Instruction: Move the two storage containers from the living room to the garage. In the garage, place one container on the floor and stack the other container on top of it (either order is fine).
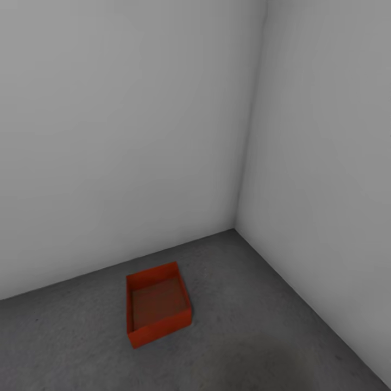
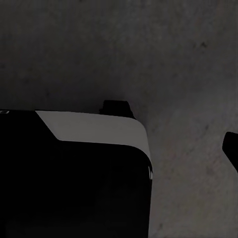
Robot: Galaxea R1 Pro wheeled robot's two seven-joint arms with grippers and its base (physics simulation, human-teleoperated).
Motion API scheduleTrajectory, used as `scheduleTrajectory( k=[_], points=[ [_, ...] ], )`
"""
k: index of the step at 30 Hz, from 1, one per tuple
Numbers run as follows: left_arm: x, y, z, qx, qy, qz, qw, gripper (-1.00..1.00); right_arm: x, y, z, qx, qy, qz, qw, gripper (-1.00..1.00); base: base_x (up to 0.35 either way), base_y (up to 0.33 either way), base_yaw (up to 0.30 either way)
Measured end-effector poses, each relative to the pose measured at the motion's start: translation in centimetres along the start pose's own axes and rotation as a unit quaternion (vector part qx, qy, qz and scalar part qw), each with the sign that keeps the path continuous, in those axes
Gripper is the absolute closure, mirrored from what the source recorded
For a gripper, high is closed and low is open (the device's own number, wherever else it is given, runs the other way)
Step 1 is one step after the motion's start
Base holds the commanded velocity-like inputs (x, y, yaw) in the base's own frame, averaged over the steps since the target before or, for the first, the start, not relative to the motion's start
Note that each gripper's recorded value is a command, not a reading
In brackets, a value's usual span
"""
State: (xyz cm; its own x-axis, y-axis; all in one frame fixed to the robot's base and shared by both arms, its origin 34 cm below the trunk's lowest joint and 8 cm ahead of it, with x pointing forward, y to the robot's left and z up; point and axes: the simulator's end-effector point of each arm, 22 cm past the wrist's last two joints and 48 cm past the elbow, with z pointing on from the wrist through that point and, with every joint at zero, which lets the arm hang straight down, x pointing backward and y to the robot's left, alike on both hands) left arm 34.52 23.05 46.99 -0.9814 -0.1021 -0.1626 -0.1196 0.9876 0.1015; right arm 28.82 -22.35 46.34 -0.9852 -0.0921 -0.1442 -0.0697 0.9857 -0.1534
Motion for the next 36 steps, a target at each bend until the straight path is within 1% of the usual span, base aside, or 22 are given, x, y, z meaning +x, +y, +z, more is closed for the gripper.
scheduleTrajectory(
  k=[11, 16, 19, 22, 36],
  points=[
    [-0.1, -0.1, -0.1, 0.001, -0.001, 0.0, 1.0, -1.0, -0.2, 0.0, 0.0, 0.0, -0.002, 0.0, 1.0, -1.0, 0.0, 0.0, -0.211],
    [-0.2, 0.4, 0.0, -0.003, -0.002, 0.002, 1.0, -1.0, -0.2, -0.1, 0.0, 0.0, -0.002, 0.001, 1.0, -1.0, 0.0, 0.0, -0.246],
    [-0.4, 1.2, 0.1, -0.008, -0.004, 0.006, 0.9999, -1.0, -0.2, -0.1, 0.0, 0.001, -0.002, 0.001, 1.0, -1.0, 0.0, 0.0, -0.249],
    [-0.4, 1.9, 0.2, -0.012, -0.004, 0.005, 0.9999, -1.0, -0.1, -0.1, 0.0, 0.001, -0.002, 0.001, 1.0, -1.0, 0.0, 0.0, -0.25],
    [-0.4, 2.0, 0.2, -0.014, -0.003, 0.006, 0.9999, -1.0, -0.1, -0.5, 0.1, 0.004, -0.002, 0.001, 1.0, -1.0, 0.0, 0.0, -0.251]
  ],
)
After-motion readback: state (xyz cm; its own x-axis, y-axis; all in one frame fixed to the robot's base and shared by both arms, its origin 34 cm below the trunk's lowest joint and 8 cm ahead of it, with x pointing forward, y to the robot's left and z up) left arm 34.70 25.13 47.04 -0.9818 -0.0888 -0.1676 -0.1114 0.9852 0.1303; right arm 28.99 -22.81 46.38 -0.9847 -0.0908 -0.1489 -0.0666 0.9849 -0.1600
